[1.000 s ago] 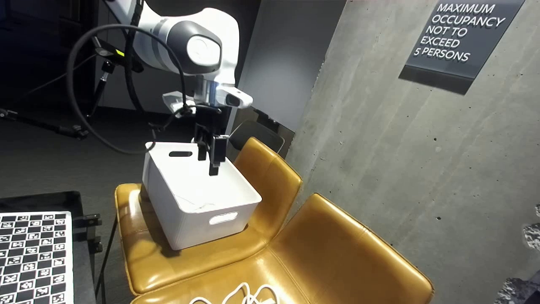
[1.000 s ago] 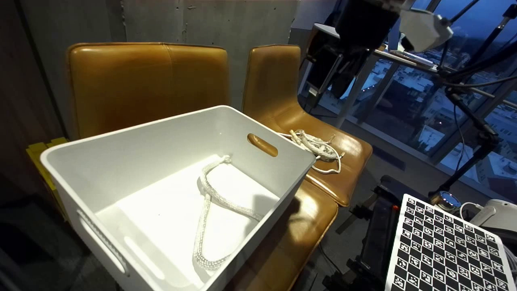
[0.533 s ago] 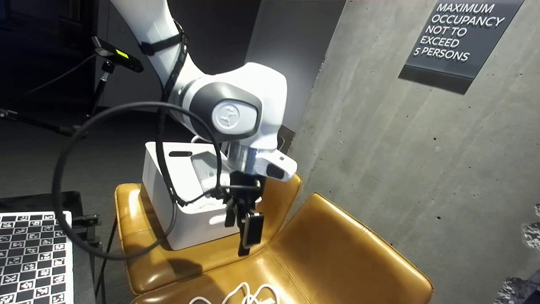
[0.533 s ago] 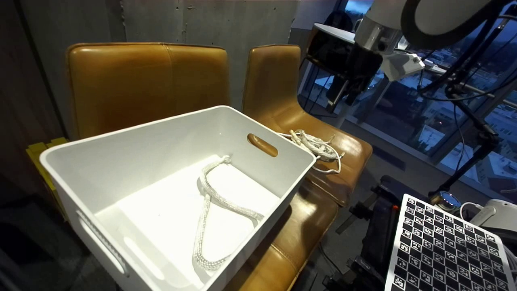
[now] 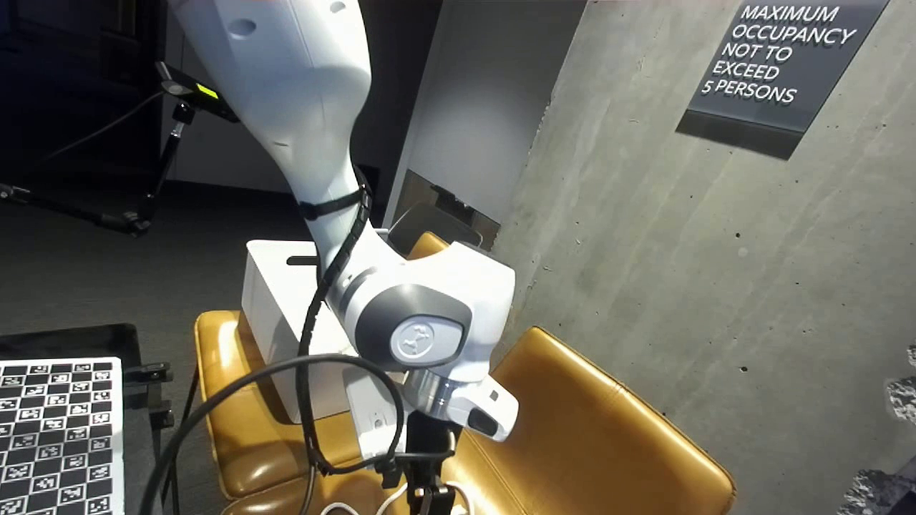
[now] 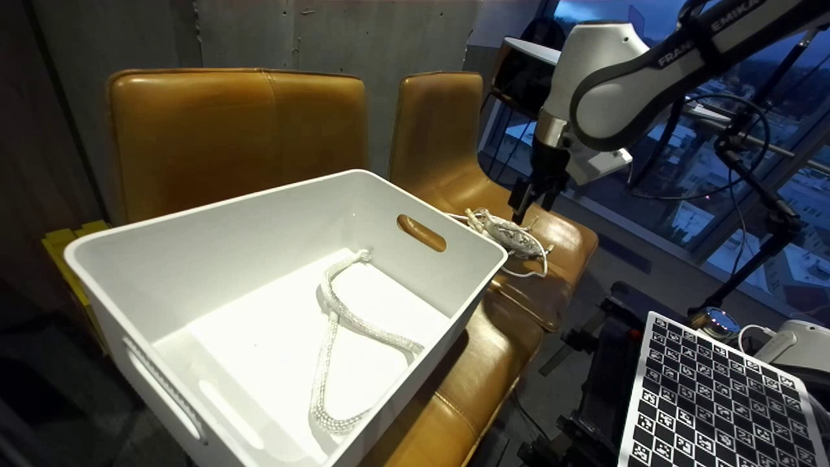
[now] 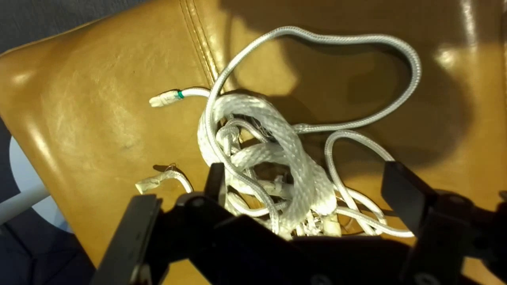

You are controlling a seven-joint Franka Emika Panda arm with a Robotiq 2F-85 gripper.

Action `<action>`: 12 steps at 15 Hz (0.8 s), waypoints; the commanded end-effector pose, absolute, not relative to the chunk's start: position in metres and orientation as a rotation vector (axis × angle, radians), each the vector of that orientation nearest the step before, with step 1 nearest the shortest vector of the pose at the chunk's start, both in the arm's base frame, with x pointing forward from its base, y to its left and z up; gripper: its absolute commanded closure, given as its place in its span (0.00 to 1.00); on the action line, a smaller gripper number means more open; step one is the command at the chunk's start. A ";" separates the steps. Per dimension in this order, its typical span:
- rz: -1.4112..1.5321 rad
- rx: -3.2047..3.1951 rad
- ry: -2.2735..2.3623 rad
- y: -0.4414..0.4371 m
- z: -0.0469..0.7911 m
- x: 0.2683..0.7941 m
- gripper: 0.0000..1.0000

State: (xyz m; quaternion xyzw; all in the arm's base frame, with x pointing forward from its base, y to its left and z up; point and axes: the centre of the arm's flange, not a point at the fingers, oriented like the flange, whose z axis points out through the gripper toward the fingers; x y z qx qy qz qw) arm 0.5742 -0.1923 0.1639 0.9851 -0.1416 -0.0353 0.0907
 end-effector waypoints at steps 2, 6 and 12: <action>-0.135 2.918 -0.442 -0.213 0.125 0.605 0.00; -0.163 2.905 -0.448 -0.216 0.096 0.610 0.00; -0.188 2.898 -0.428 -0.203 0.071 0.613 0.00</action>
